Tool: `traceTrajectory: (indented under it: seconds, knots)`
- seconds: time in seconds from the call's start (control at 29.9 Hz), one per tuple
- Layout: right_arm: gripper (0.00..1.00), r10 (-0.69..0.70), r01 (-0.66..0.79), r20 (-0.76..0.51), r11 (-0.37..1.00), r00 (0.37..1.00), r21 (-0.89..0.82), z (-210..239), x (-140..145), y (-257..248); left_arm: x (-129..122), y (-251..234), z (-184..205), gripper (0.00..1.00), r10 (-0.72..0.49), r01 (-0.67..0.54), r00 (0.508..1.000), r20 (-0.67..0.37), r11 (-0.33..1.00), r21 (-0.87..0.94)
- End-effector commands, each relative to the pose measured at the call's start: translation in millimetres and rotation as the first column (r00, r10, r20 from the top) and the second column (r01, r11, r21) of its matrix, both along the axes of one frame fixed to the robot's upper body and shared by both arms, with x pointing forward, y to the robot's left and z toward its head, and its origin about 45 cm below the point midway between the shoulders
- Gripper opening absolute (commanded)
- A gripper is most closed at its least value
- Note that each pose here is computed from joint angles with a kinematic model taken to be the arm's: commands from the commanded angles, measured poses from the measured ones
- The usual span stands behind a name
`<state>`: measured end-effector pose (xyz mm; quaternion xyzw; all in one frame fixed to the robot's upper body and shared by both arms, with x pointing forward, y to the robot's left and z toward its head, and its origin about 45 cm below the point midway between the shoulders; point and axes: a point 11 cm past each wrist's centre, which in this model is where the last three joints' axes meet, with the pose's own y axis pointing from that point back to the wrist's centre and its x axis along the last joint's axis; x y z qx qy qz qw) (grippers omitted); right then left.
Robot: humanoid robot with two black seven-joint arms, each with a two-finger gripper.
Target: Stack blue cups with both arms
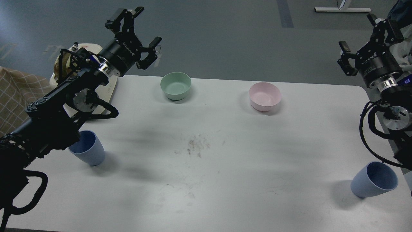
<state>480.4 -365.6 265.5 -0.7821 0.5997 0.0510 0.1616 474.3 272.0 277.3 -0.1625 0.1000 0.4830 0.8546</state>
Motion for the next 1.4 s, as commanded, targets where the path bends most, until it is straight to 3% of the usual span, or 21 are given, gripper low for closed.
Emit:
traceTrajectory:
  seconds: [0.0,0.57,0.93,1.14,1.2,1.37]
  knots:
    - [1.00,0.018,-0.018,-0.001,1.000,1.000,-0.007,-0.2,0.3,5.6,0.6,-6.3,0.3,0.98,-0.010,0.010,1.000,0.001,1.000,-0.006]
    - [1.00,0.016,-0.016,0.005,1.000,1.000,-0.016,3.6,0.9,3.2,-1.4,-8.5,3.7,0.98,-0.039,0.037,0.999,0.025,0.997,0.066]
    - [1.00,0.021,-0.021,0.000,0.999,1.000,-0.036,2.2,0.2,2.8,-27.4,-7.1,53.8,0.98,-0.256,0.130,0.948,0.188,0.854,0.504]
    - [1.00,0.015,-0.014,0.005,0.999,1.000,-0.046,5.9,-0.3,-2.8,-62.2,32.1,87.8,0.98,-0.392,0.043,0.895,0.215,0.555,0.831]
    - [1.00,0.012,-0.012,0.004,0.999,1.000,-0.047,5.7,-0.8,-4.5,-70.6,42.8,93.7,0.98,-0.412,0.018,0.887,0.207,0.479,0.878]
    - [1.00,0.025,-0.025,-0.008,0.997,1.000,-0.066,2.5,-1.4,-1.9,-105.1,84.9,103.5,0.97,-0.510,-0.058,0.851,0.124,0.143,0.988]
